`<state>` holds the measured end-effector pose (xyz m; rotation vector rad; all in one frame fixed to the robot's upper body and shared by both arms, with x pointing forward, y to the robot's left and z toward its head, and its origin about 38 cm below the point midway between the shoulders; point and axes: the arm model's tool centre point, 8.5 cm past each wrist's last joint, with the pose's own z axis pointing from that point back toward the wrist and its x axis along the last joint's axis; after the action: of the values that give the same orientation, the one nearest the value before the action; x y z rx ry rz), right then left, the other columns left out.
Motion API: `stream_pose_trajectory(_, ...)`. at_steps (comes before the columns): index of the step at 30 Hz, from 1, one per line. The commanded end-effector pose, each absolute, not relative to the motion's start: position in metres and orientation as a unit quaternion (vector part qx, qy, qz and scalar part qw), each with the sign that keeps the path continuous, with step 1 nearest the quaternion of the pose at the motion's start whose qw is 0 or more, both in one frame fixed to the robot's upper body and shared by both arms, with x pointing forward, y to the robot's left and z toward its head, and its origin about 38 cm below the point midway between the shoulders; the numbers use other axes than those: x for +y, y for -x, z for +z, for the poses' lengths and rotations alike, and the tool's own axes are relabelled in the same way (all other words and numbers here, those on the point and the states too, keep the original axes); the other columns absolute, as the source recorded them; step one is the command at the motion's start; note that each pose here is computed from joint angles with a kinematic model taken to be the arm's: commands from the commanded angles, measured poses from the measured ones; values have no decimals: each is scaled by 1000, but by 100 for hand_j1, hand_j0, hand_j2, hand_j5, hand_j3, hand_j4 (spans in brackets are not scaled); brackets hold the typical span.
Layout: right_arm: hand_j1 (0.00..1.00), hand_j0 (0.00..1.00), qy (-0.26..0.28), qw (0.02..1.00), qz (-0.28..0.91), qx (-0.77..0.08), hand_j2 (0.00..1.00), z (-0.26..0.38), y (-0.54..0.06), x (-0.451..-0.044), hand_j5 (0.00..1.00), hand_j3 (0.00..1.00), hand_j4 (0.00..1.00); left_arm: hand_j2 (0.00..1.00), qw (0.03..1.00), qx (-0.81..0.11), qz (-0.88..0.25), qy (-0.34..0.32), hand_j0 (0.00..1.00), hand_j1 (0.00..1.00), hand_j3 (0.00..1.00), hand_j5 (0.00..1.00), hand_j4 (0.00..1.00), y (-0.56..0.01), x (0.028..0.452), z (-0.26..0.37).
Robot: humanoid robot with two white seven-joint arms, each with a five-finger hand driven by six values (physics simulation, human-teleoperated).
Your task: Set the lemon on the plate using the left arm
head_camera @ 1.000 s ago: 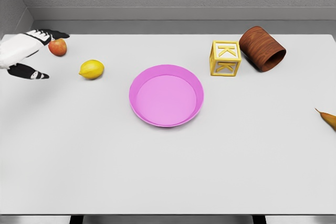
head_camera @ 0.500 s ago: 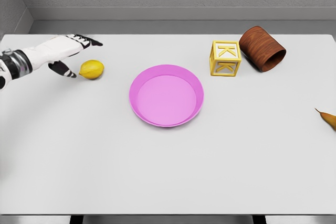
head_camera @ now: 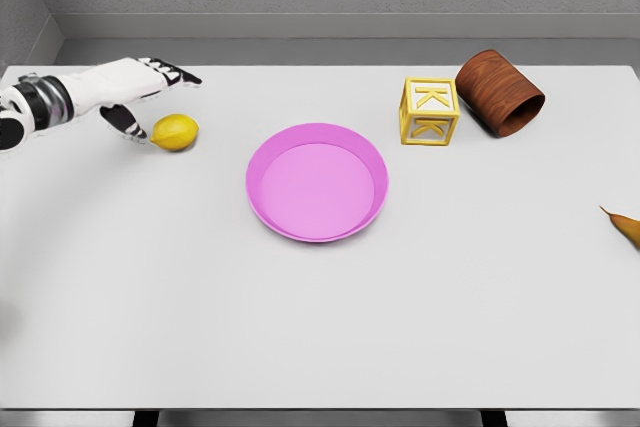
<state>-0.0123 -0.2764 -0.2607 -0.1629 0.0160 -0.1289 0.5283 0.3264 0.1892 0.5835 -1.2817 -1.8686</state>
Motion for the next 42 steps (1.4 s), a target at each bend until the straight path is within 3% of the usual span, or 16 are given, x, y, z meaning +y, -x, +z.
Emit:
stream_pose_trajectory(1, 100, 100, 81, 995, -64, 8, 100, -261, 12, -276, 100, 100, 100, 100, 389, -487, -751, -220, 100, 100, 100, 100, 100, -525, 324, 177)
stream_pose_trajectory(24, 100, 100, 81, 995, -64, 8, 100, -261, 12, -276, 100, 100, 100, 100, 373, -464, -776, -210, 100, 100, 100, 100, 100, -524, 313, 168)
stream_pose_trajectory(33, 100, 100, 81, 995, -64, 8, 100, -261, 12, -276, 100, 100, 100, 86, 375, -450, -784, -204, 86, 86, 86, 86, 86, -522, 315, 164)
stream_pose_trajectory(42, 100, 100, 81, 995, -64, 8, 100, -261, 12, -276, 100, 100, 100, 61, 376, -450, -784, -205, 61, 61, 61, 61, 61, -522, 316, 164)
